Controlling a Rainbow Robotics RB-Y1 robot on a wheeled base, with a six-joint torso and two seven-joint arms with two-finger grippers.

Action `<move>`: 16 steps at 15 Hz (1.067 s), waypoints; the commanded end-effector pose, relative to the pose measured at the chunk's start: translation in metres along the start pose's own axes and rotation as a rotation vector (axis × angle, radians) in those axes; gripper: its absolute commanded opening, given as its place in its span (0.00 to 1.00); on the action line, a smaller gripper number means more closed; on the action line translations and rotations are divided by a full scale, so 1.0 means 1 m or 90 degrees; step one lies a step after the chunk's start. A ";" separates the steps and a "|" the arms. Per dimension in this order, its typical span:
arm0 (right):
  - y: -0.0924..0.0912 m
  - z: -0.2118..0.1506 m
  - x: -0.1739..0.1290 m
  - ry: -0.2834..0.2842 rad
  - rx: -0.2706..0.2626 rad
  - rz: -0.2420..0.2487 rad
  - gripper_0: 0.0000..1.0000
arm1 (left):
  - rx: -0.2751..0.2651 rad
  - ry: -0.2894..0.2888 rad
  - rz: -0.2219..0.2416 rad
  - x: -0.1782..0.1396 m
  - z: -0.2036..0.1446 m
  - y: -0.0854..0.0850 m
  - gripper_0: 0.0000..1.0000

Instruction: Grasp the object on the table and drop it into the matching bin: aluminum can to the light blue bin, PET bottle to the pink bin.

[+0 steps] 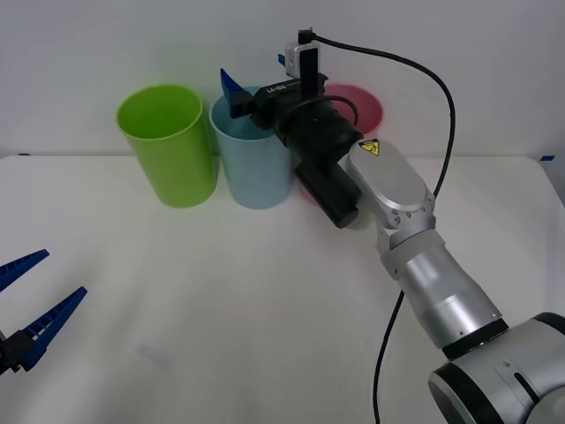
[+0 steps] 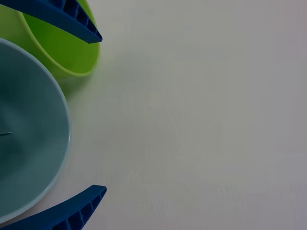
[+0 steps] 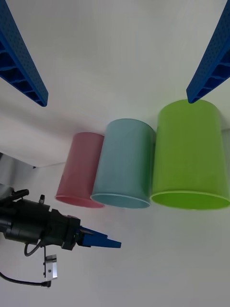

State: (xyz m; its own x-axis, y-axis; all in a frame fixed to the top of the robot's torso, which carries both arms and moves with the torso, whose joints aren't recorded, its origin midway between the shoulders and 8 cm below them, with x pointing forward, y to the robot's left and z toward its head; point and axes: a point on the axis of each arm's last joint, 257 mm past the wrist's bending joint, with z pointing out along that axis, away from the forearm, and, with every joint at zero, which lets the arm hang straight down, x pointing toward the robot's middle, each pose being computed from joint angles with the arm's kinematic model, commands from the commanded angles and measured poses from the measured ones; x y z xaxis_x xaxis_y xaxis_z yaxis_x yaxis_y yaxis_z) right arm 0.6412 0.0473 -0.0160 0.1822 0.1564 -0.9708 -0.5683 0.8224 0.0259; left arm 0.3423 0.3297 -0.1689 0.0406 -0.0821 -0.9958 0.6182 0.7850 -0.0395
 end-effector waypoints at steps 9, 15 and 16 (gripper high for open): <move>0.003 -0.088 0.011 -0.003 -0.051 -0.039 1.00 | 0.000 0.000 0.000 0.000 0.000 0.000 1.00; 0.004 -0.170 0.025 0.022 -0.071 -0.066 1.00 | 0.000 0.000 0.000 0.000 0.000 0.000 1.00; 0.004 -0.182 0.028 0.029 -0.073 -0.065 1.00 | 0.000 0.000 0.000 0.000 0.000 0.000 1.00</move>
State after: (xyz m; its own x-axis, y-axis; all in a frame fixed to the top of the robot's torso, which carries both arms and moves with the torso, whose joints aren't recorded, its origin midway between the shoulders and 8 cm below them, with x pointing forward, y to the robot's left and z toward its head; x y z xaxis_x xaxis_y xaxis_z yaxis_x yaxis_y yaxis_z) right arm 0.5050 -0.0398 -0.0826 0.2150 0.0517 -0.9752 -0.6339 0.7670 -0.0991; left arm 0.3422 0.3297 -0.1689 0.0406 -0.0821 -0.9958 0.6182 0.7850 -0.0395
